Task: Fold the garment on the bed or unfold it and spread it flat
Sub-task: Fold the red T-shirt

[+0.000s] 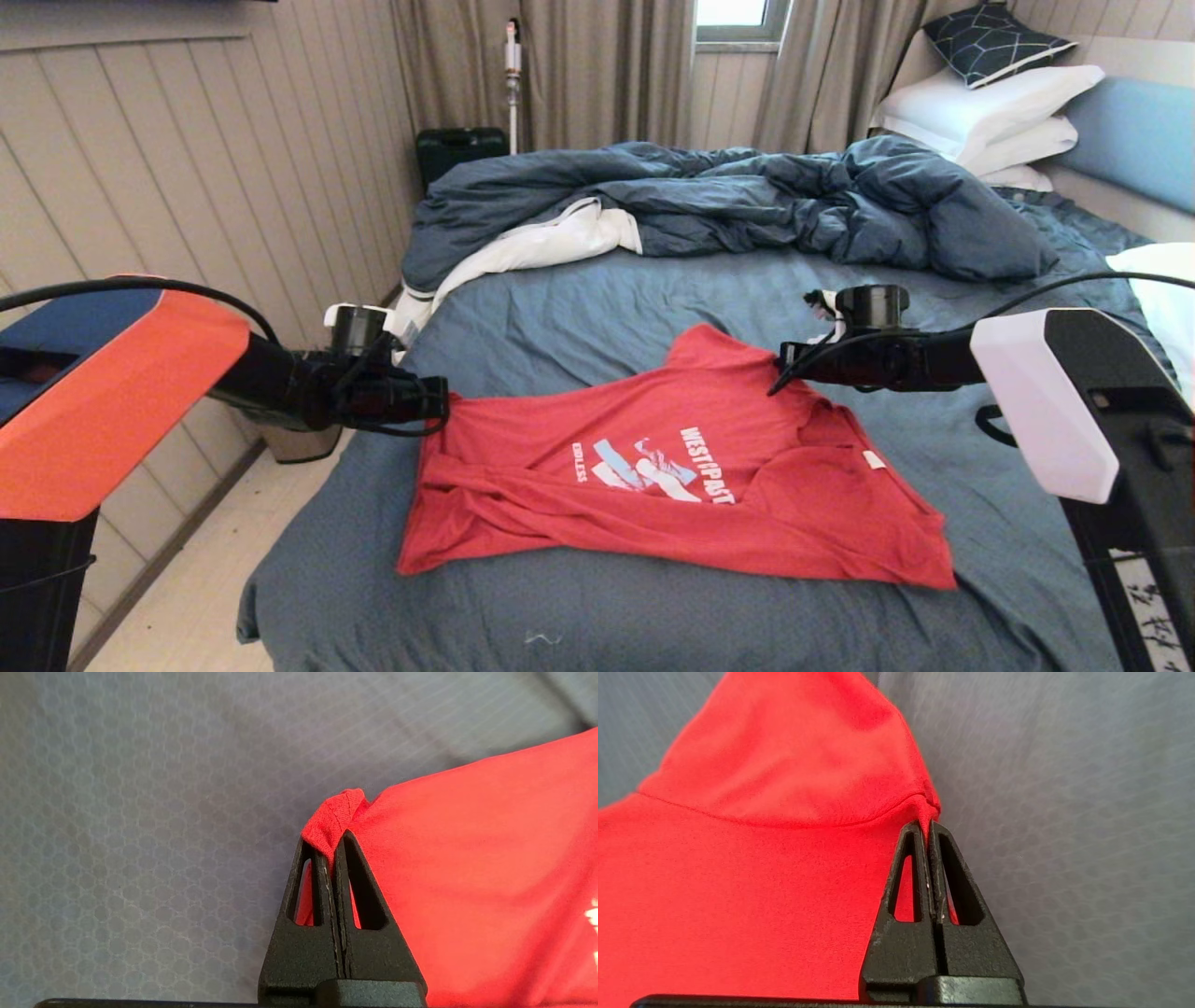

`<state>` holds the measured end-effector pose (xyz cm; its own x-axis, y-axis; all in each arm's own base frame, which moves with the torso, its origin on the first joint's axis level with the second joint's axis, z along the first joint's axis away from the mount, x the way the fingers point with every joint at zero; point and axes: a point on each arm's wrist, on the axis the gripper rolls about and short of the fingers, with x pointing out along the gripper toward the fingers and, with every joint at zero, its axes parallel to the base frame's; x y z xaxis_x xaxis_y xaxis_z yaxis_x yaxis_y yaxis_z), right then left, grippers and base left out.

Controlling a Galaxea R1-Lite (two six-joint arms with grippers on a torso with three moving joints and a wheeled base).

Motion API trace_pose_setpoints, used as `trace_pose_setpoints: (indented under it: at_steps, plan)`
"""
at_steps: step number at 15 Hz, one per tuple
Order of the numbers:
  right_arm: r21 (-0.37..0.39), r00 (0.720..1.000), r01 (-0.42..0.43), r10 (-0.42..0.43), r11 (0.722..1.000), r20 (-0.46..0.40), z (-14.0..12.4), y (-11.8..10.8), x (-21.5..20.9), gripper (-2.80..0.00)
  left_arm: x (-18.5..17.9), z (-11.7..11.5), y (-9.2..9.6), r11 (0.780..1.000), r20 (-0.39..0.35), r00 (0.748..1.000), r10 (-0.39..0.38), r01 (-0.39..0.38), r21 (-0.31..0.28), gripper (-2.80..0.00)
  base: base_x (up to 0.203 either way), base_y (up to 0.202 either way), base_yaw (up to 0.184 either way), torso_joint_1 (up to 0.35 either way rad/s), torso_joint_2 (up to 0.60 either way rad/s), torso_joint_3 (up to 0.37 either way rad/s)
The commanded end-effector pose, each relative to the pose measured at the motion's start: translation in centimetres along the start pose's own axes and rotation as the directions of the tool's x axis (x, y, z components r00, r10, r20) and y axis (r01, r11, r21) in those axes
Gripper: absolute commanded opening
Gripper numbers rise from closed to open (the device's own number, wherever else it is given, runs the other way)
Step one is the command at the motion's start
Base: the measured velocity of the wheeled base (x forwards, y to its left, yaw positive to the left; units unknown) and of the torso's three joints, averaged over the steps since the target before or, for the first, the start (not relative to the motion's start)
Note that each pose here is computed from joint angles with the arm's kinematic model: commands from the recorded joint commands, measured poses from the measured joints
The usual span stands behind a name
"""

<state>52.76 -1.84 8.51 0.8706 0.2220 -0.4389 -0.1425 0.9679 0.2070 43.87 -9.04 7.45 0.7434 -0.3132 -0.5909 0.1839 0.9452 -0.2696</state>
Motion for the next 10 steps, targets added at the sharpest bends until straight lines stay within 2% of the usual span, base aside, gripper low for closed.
trace_pose_setpoints:
  at_steps: [1,6,10]
  plan:
    - [0.0,1.0,-0.002,0.002,1.0,0.018,0.9,0.3,-0.7,-2.8,-0.9,0.7,-0.3,1.0,0.024,1.0,-0.007,0.007,0.003,-2.8,0.0,0.0,0.0,0.0,0.0,0.0]
    - [-0.003,0.998,0.002,-0.002,1.0,0.059,3.3,0.9,-3.6,-2.8,-4.2,1.9,-1.1,1.0,0.071,0.997,-0.017,0.016,0.011,-2.8,0.0,0.0,0.0,0.0,0.0,0.0]
    - [0.006,0.999,0.005,-0.005,1.0,0.038,3.7,1.7,-6.6,-2.8,-6.2,1.6,-1.4,1.0,0.071,0.997,-0.018,0.017,0.013,-2.8,0.0,0.0,0.0,0.0,0.0,0.0]
